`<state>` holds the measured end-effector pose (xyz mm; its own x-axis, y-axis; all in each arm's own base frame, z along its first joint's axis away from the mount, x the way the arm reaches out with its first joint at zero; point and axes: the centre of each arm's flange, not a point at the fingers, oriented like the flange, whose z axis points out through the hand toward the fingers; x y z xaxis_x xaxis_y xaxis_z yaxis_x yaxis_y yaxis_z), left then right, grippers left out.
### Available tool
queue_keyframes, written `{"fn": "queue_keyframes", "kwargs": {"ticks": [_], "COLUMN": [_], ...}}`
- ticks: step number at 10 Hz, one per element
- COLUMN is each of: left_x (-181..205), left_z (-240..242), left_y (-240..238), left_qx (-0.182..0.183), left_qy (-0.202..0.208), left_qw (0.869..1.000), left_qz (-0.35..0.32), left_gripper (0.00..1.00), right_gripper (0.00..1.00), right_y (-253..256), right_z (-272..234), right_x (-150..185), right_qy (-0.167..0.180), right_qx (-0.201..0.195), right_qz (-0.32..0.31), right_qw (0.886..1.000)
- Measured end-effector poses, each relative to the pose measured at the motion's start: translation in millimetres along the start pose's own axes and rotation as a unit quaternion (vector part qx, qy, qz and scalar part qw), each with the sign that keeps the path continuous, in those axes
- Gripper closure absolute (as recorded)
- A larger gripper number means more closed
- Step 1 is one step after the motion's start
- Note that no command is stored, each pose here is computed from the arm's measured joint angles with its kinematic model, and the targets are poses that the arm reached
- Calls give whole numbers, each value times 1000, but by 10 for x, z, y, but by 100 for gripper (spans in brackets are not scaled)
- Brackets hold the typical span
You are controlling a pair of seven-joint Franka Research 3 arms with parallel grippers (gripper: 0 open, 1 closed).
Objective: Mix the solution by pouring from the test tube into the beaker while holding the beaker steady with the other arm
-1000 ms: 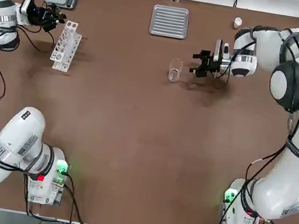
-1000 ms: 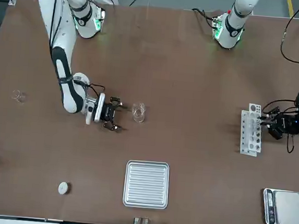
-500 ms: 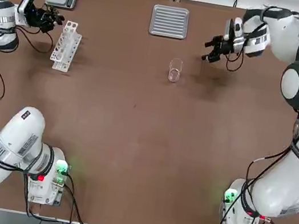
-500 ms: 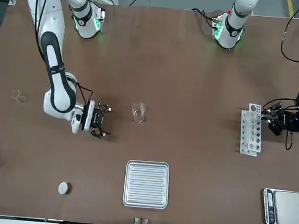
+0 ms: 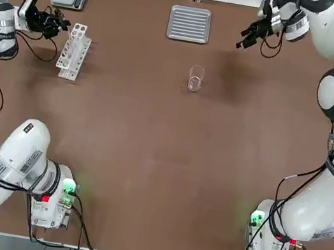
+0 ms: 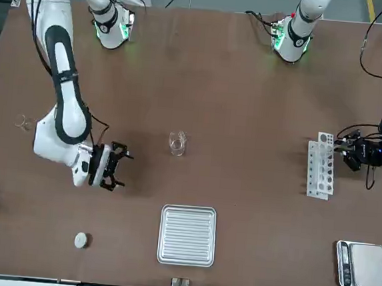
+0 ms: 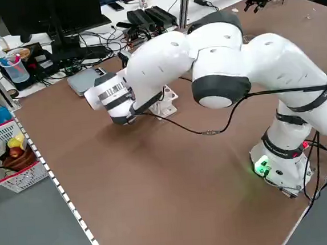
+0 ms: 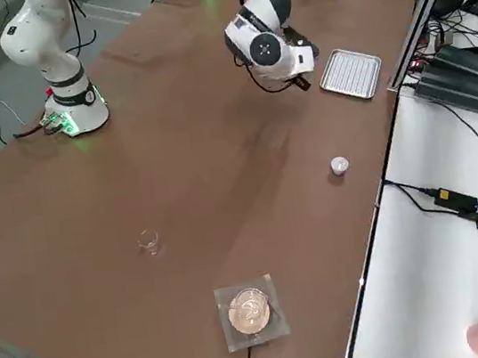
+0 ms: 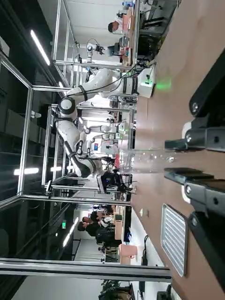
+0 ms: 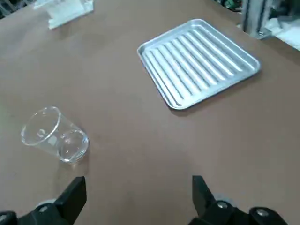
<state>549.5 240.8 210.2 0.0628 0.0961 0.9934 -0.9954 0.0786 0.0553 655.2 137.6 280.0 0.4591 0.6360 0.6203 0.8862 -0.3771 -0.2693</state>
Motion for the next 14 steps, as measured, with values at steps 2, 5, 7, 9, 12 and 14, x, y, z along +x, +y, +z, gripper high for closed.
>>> {"fn": "queue_keyframes", "kwargs": {"ticks": [2,5,7,9,12,14], "left_x": [-5,-12,-6,-3,-2,1], "left_z": [-13,-25,-36,-36,-30,-17], "left_y": [-6,-17,-23,-28,-38,-53], "left_qx": [4,9,11,11,11,10], "left_qy": [-3,-7,-9,-10,-11,-12], "left_qw": [1000,1000,1000,1000,1000,1000], "left_qz": [0,0,1,2,2,3], "left_gripper": [78,78,78,78,78,78], "right_gripper": [0,0,0,0,0,0], "right_y": [130,224,242,208,23,-86], "right_z": [-249,-500,-601,-667,-873,-1092], "right_x": [194,458,569,737,1063,1235], "right_qy": [-38,-72,-91,-95,-97,-116], "right_qx": [-55,-128,-167,-205,-226,-235], "right_qz": [46,96,191,298,443,476], "right_qw": [997,985,963,927,862,840]}}
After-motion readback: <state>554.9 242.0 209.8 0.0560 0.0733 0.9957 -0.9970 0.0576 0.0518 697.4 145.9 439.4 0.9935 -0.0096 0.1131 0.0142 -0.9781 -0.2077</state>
